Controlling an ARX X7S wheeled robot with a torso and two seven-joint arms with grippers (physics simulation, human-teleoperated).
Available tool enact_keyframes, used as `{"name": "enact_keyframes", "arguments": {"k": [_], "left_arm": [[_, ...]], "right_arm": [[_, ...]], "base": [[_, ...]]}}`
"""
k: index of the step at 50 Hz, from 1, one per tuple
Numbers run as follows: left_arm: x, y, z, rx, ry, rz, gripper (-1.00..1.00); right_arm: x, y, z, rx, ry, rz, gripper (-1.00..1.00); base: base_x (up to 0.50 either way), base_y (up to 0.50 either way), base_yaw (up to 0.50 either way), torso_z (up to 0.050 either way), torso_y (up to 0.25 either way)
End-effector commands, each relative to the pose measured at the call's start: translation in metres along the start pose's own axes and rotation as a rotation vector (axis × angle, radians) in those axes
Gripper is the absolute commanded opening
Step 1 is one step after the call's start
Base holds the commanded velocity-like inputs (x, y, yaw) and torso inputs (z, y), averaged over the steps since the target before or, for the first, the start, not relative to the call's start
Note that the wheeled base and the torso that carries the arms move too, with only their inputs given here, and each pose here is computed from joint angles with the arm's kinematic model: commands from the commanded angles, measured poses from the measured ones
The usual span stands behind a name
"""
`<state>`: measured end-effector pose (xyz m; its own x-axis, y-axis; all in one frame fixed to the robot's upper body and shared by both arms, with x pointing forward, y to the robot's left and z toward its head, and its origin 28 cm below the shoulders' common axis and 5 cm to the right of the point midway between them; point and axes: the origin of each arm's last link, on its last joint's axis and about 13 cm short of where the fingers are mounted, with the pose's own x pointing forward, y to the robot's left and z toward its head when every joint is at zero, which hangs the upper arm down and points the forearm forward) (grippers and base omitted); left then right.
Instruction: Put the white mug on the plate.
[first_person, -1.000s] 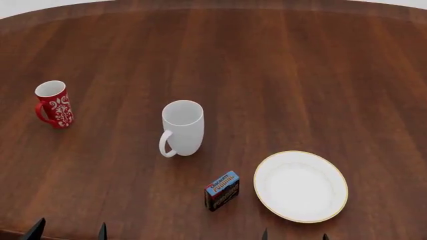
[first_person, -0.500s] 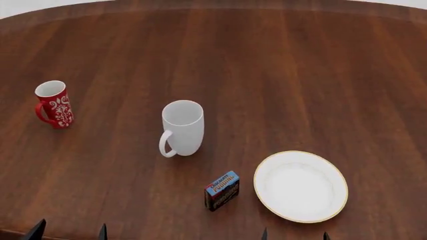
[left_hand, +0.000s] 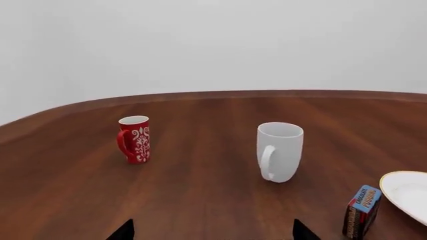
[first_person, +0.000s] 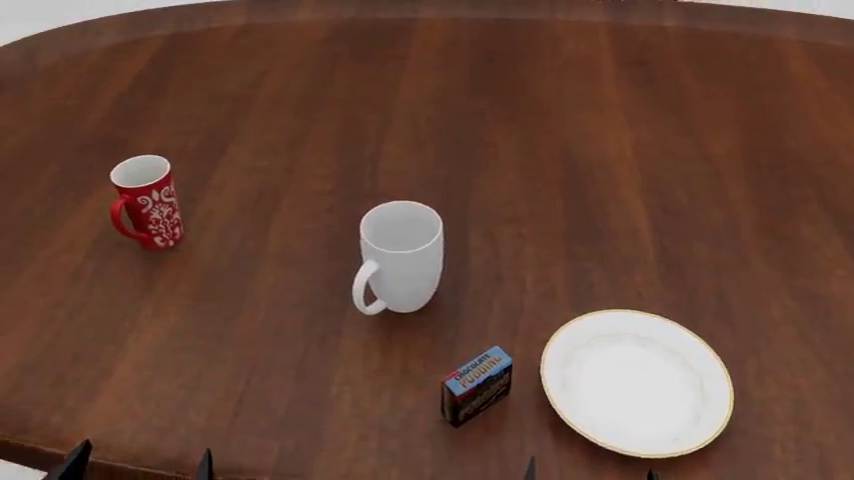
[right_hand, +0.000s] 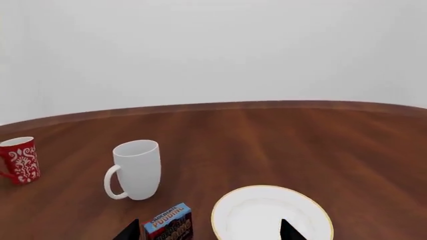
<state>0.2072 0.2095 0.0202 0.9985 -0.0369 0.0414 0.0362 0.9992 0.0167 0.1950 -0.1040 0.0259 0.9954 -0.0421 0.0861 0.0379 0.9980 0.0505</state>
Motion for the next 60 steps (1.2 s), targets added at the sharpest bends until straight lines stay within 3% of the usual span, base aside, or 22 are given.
{"name": "enact_keyframes", "arguments": {"k": [1,27,49,55,60], "left_arm": [[0.0,0.0,0.0,0.003,0.002,0.002,1.0],[0.0,-0.002,0.0,0.001,0.001,-0.008,1.0],[-0.001,-0.002,0.002,0.005,0.0,-0.008,1.0],[0.0,0.001,0.017,0.02,-0.034,-0.003,1.0],[0.003,0.006,0.054,0.08,-0.131,0.005,1.0]], "right_arm": [[0.0,0.0,-0.002,-0.002,0.009,0.004,1.0],[-0.002,0.0,0.0,-0.006,0.014,0.004,1.0],[0.003,-0.003,0.002,-0.01,0.064,-0.049,1.0],[0.01,-0.004,0.022,-0.027,0.055,-0.038,1.0],[0.02,-0.005,0.066,-0.08,-0.025,-0.006,1.0]], "base": [[0.01,0.0,0.33,0.0,0.0],[0.01,0.0,0.31,0.0,0.0],[0.0,0.0,0.0,0.0,0.0],[0.0,0.0,0.0,0.0,0.0],[0.0,0.0,0.0,0.0,0.0]]}}
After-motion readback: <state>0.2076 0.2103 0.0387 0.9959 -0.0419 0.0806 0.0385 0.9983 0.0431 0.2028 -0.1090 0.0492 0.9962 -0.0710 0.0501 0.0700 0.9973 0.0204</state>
